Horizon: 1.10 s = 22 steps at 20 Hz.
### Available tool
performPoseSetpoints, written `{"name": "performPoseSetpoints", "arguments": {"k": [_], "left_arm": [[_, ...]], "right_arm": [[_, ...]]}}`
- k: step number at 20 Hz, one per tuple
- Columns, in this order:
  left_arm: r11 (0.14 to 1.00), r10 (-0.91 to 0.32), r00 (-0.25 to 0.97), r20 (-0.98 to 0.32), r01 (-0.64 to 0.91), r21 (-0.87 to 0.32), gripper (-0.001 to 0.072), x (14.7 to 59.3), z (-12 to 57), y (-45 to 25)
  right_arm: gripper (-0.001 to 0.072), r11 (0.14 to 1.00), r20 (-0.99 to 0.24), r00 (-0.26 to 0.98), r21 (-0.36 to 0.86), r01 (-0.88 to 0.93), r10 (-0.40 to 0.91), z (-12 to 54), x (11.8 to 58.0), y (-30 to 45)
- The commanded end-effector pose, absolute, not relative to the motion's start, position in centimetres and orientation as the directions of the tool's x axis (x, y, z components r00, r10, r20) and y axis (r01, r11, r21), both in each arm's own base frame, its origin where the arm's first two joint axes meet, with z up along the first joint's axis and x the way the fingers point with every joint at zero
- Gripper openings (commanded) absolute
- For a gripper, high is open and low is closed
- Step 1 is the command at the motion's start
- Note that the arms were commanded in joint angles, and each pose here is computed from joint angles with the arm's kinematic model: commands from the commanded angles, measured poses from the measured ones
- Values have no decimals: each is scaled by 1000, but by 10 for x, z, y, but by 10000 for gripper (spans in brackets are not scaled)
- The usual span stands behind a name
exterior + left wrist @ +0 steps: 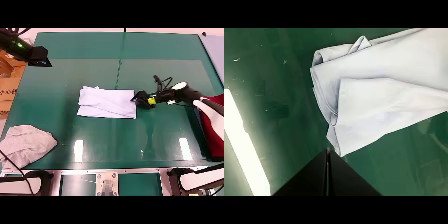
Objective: Fold the shirts.
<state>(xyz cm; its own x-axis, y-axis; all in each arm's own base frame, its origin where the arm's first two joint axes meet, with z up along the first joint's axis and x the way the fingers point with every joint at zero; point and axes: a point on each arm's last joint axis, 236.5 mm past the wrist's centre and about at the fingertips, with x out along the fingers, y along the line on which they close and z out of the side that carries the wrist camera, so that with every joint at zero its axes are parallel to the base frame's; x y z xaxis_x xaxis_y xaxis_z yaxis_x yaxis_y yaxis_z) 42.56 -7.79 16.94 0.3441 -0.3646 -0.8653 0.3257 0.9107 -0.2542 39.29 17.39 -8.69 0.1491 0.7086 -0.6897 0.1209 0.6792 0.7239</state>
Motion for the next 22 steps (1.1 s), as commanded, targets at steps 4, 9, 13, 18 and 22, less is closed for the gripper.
{"name": "performPoseSetpoints", "arguments": {"k": [4, 9, 13, 18, 22], "left_arm": [[911, -366, 338, -867, 319, -260, 25, 424, 169, -78], [911, -366, 337, -868, 319, -260, 25, 423, 169, -78], [911, -366, 337, -867, 319, -260, 25, 424, 169, -78], [911, -367, 340, -866, 319, -261, 25, 424, 170, -78], [911, -368, 344, -864, 318, -261, 25, 425, 170, -78]], "right_arm": [[13, 554, -546, 166, 833, -3, 821, -56, 410, 252], [11, 487, -414, 326, 854, -185, 850, 87, 460, 234], [11, 612, -401, 588, 762, -212, 703, 205, 479, 126], [11, 822, -578, 748, 564, 78, 326, 232, 460, -71], [11, 780, -571, 815, 555, 288, 105, 234, 430, -190]]}}
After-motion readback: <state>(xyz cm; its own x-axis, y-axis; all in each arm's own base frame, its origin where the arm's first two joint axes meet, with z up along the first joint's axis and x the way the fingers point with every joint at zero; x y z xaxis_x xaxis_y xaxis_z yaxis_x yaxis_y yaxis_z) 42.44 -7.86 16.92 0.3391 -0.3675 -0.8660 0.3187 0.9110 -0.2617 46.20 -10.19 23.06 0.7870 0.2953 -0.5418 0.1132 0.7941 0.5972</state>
